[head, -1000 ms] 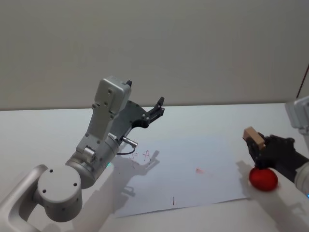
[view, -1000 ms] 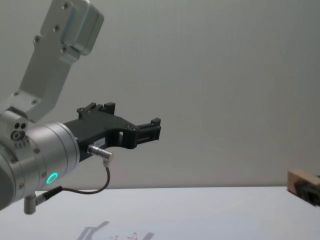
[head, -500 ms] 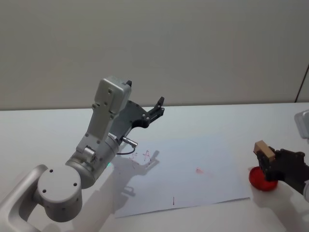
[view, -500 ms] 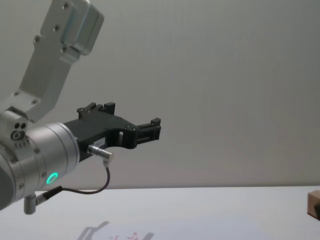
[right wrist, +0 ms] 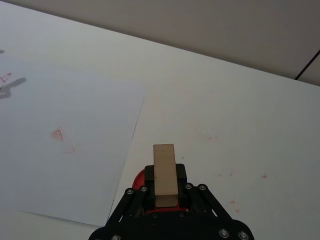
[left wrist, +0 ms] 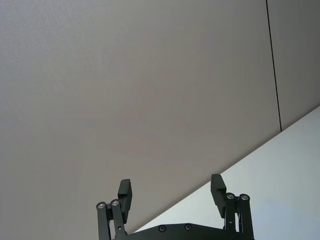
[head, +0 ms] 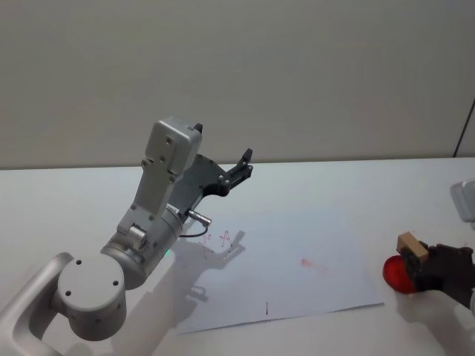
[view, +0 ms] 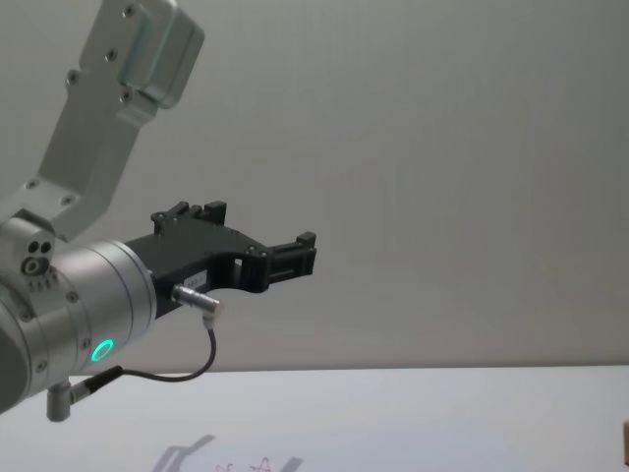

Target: Use the one hand to pick up the stamp and affix it onto the A4 paper.

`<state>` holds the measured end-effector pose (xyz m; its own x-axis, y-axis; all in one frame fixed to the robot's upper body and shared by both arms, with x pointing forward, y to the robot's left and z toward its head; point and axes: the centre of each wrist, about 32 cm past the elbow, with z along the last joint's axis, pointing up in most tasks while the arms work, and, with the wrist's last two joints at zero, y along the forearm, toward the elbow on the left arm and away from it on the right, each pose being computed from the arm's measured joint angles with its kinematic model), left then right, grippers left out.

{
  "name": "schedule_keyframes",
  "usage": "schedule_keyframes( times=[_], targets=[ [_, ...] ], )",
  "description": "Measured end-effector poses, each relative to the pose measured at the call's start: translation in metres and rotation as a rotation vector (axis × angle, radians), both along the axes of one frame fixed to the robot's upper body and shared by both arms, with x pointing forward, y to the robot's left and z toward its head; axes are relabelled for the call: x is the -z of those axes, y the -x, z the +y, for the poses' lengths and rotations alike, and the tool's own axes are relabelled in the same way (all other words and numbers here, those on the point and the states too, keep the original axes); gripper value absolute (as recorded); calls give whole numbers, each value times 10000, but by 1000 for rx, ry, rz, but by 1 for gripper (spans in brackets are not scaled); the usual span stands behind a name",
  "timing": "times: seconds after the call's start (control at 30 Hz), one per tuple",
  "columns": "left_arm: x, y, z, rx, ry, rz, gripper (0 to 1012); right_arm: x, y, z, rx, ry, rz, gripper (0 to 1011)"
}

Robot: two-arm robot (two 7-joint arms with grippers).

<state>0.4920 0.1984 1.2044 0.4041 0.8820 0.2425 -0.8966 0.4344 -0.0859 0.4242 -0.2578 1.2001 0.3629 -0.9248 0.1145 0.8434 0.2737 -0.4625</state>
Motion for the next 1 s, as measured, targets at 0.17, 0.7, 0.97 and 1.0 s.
schedule_keyframes(
  times=[0.17, 0.7, 0.97, 1.0],
  targets=[
    [0, 0, 0, 0, 0, 0, 1001, 33, -2, 0, 1, 6, 26, 217],
    [0, 0, 0, 0, 0, 0, 1001, 107, -46, 42, -7, 13, 63, 235],
    [0, 0, 0, 0, 0, 0, 1001, 122, -59, 54, -9, 15, 70, 495],
    [0, 0, 0, 0, 0, 0, 1001, 123, -60, 55, -9, 15, 71, 520]
  ],
)
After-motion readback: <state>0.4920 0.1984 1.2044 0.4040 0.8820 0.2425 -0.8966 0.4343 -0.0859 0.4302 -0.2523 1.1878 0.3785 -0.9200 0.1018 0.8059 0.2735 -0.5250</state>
